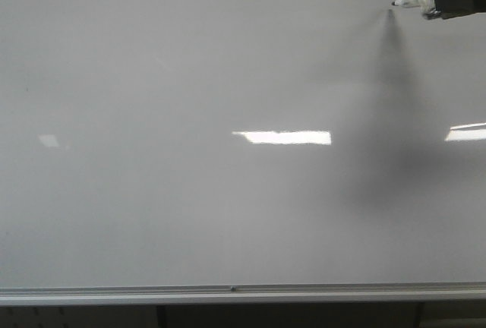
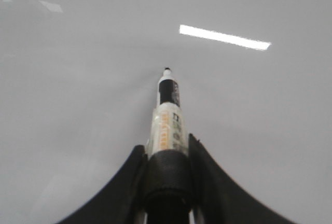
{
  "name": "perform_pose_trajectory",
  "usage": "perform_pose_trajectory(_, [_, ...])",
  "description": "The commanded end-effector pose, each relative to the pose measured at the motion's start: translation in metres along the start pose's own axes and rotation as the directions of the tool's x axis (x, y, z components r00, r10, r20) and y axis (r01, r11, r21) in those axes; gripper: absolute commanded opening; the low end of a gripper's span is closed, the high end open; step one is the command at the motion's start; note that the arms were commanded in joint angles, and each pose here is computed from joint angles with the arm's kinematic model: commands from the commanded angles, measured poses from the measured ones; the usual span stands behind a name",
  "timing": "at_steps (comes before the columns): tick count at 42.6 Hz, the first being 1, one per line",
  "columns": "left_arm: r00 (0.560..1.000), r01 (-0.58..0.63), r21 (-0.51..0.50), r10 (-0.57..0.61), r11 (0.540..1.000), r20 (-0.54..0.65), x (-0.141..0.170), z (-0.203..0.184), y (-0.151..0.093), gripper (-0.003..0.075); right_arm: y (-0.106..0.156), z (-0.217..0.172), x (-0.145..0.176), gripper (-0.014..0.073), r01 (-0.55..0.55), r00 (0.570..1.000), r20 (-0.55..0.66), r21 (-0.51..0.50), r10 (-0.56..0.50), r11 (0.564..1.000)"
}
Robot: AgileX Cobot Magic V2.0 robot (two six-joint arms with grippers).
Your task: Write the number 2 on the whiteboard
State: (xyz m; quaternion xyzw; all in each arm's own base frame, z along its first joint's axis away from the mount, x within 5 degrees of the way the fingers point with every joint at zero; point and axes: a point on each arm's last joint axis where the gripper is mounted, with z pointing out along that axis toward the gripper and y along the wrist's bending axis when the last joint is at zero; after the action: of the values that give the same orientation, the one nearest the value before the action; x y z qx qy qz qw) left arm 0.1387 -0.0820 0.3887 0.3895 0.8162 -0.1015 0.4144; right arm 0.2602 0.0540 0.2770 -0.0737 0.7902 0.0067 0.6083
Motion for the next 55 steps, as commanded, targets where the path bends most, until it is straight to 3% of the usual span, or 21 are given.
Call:
perform_pose_trajectory(1, [0.996,0.024,-0.025,-0.022,0.999,0.091,-0.011,-0.006,0.002,0.0492,-0.004,-0.001,-0.02,0.0031,0.007,0.994,0.111,0.046,-0.012,0.999])
perform_pose_trajectory(10, [0.995,0.024,-0.026,-0.022,0.999,0.092,-0.011,-0.006,0.003,0.0492,-0.022,0.002,-0.011,0.0031,0.042,0.999,0.026,0.082,-0.044,0.996])
perform_pose_trajectory(23, [0.995,0.024,-0.026,-0.022,0.999,0.092,-0.011,-0.006,0.003,0.0492,-0.008,0.009,0.013,0.0031,0.038,0.983,-0.176,-0.056,-0.047,0.998])
perform_pose_trajectory(32, [0.995,0.024,-0.026,-0.022,0.999,0.092,-0.011,-0.006,0.003,0.0492,-0.01,0.013,0.016,0.0031,0.036,0.981,-0.191,-0.046,-0.044,0.998])
perform_pose_trajectory(45, [0.995,0.024,-0.026,-0.022,0.999,0.092,-0.011,-0.006,0.003,0.0492,-0.038,0.011,0.021,0.0031,-0.002,0.972,-0.234,0.034,0.01,0.999])
perform_pose_trajectory(55, [0.996,0.022,-0.026,-0.02,0.999,0.092,-0.011,-0.006,0.003,0.0492,-0.021,-0.016,0.003,0.0031,-0.007,0.976,-0.216,-0.073,-0.009,0.997])
